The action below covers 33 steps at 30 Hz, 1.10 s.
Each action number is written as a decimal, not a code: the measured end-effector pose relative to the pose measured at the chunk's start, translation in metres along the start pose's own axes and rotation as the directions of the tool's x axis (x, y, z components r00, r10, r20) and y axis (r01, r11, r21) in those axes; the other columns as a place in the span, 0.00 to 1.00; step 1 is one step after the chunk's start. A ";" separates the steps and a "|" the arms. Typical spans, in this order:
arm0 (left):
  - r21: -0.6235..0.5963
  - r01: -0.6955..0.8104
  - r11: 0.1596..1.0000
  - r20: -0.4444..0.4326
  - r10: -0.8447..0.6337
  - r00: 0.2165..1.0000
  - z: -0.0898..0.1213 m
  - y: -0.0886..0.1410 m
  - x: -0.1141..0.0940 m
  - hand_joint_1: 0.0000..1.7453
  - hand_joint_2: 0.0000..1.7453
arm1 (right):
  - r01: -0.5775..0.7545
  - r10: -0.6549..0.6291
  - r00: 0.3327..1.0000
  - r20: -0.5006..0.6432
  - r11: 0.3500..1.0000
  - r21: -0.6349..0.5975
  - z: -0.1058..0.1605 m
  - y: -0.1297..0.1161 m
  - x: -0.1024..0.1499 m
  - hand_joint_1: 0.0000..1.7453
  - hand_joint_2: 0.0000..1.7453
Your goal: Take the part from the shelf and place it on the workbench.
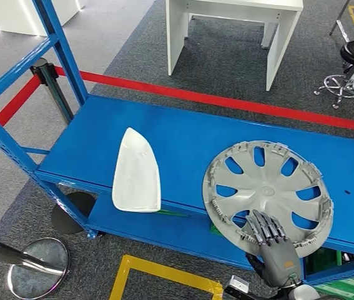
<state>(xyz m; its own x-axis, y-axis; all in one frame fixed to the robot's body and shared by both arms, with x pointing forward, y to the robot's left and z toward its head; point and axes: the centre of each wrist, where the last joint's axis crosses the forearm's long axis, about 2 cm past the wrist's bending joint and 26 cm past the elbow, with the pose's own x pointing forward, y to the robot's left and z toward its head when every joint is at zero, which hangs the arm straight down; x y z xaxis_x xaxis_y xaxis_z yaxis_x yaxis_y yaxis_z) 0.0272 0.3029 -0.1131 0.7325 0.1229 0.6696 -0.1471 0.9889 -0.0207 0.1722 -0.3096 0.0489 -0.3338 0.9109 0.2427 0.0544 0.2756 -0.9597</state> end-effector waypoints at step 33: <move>0.020 0.016 1.000 0.002 -0.016 1.000 0.001 0.003 -0.001 0.00 1.00 | 0.262 -0.274 0.962 0.007 0.913 -0.313 -0.005 -0.006 0.022 1.00 1.00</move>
<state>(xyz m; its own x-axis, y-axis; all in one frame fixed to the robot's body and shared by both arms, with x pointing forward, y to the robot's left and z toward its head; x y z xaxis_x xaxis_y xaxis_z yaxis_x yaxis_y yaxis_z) 0.0251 0.3052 -0.1133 0.7335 0.1068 0.6713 -0.1487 0.9889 0.0052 0.1693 -0.2897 0.0611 -0.3427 0.7984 0.4951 0.2568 0.5866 -0.7681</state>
